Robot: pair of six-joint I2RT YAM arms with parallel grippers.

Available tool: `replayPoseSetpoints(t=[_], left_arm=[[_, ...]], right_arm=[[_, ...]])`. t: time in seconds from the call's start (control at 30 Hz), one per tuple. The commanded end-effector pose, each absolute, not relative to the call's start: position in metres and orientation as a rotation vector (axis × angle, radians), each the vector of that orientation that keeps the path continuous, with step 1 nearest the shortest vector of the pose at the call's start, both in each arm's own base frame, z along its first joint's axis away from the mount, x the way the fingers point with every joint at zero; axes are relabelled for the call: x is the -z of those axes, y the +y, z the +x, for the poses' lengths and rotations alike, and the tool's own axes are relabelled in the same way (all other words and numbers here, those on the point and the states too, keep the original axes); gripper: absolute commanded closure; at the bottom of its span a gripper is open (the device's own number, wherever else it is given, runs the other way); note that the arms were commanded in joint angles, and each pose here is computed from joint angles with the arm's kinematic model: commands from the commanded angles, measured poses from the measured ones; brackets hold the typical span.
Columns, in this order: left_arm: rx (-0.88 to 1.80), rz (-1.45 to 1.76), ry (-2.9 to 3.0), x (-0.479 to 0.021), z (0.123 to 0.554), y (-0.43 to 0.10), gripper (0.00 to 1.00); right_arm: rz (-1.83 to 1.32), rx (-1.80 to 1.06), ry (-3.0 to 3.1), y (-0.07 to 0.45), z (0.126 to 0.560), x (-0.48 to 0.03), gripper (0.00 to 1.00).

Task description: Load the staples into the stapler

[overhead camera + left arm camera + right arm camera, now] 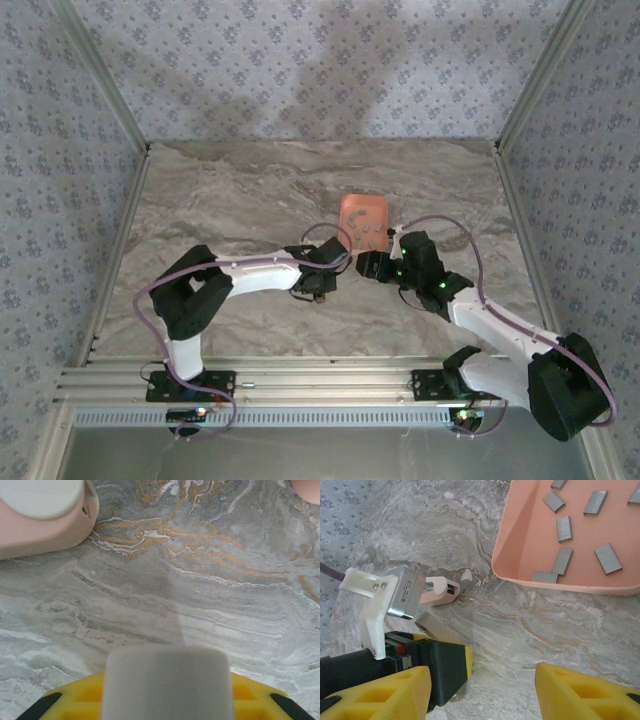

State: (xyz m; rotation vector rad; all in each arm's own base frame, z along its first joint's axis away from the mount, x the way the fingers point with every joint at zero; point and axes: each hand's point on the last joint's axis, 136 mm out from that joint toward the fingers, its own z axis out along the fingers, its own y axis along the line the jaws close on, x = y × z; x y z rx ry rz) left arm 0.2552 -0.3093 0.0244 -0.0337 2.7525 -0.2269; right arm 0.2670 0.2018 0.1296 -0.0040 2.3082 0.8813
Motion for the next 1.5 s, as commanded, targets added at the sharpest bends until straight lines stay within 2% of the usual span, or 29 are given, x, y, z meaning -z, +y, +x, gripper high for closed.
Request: replayPoseSetpoints(t=[0.0,0.47,0.8,1.13,1.47], left_arm=[[0.198,0.064,2.778,-0.024,0.252,-0.317,0.65],[0.197,0.093,2.747,-0.039,0.252,-0.318,0.56],[0.234,-0.023,2.751,-0.035,0.249,-0.314,0.66],[0.244,-0.109,2.729,-0.038,0.250,-0.309,0.67],[0.304,-0.126,2.728,-0.044,0.247,-0.312,0.58]], right_arm=[[-0.013,-0.883,2.307,0.199,0.264,-0.129,0.42],[-0.011,-0.882,2.300,0.199,0.265,-0.132,0.42],[-0.013,-0.887,2.295,0.199,0.264,-0.134,0.42],[-0.014,-0.889,2.290,0.199,0.264,-0.134,0.42],[-0.011,-0.884,2.297,0.197,0.262,-0.133,0.42]])
